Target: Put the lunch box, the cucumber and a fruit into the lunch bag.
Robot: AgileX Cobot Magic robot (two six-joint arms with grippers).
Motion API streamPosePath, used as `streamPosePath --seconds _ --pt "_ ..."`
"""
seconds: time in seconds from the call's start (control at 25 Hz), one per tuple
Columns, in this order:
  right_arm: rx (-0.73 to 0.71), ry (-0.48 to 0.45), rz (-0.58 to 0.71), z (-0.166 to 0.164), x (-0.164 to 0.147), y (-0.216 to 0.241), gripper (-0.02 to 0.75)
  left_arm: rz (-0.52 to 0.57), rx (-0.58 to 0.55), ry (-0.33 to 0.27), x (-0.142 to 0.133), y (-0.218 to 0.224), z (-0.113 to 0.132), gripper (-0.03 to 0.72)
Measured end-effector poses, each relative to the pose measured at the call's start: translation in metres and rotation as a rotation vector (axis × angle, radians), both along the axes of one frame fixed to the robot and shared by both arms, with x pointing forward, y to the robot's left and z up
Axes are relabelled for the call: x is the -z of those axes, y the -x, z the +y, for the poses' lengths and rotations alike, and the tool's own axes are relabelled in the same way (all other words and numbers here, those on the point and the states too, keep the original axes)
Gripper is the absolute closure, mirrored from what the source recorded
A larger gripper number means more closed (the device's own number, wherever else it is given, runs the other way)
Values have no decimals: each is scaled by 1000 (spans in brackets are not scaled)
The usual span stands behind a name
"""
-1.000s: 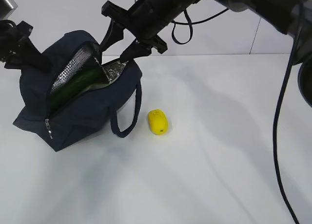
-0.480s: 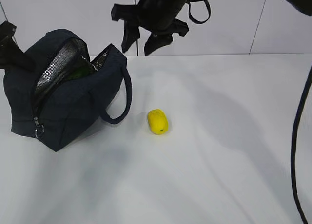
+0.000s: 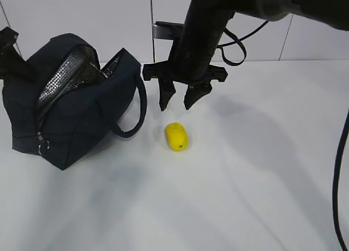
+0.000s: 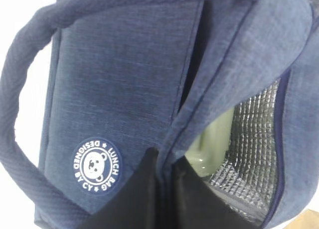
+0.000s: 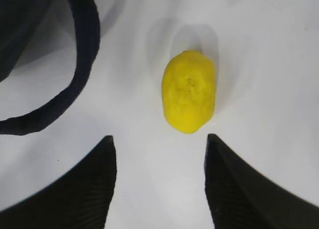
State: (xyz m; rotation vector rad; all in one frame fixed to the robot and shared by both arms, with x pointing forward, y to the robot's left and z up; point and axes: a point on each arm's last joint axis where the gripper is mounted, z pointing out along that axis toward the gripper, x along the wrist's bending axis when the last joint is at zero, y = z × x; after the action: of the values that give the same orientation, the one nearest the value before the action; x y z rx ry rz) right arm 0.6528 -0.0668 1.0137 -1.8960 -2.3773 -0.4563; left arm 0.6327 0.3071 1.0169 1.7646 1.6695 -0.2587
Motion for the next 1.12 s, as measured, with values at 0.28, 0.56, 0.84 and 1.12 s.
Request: streamPosePath --seconds 0.28,0.56,0.84,1.12 --pt "2 27 12 -1 11 -2 316 4 -16 -37 2 -1 3 692" --pt "25 76 82 1 52 -9 314 7 -17 -47 3 0 4 692" --pt "28 101 114 2 74 -12 226 7 -17 -48 3 0 4 692" --pt "30 107 112 3 85 -15 209 6 -16 -54 3 0 4 692"
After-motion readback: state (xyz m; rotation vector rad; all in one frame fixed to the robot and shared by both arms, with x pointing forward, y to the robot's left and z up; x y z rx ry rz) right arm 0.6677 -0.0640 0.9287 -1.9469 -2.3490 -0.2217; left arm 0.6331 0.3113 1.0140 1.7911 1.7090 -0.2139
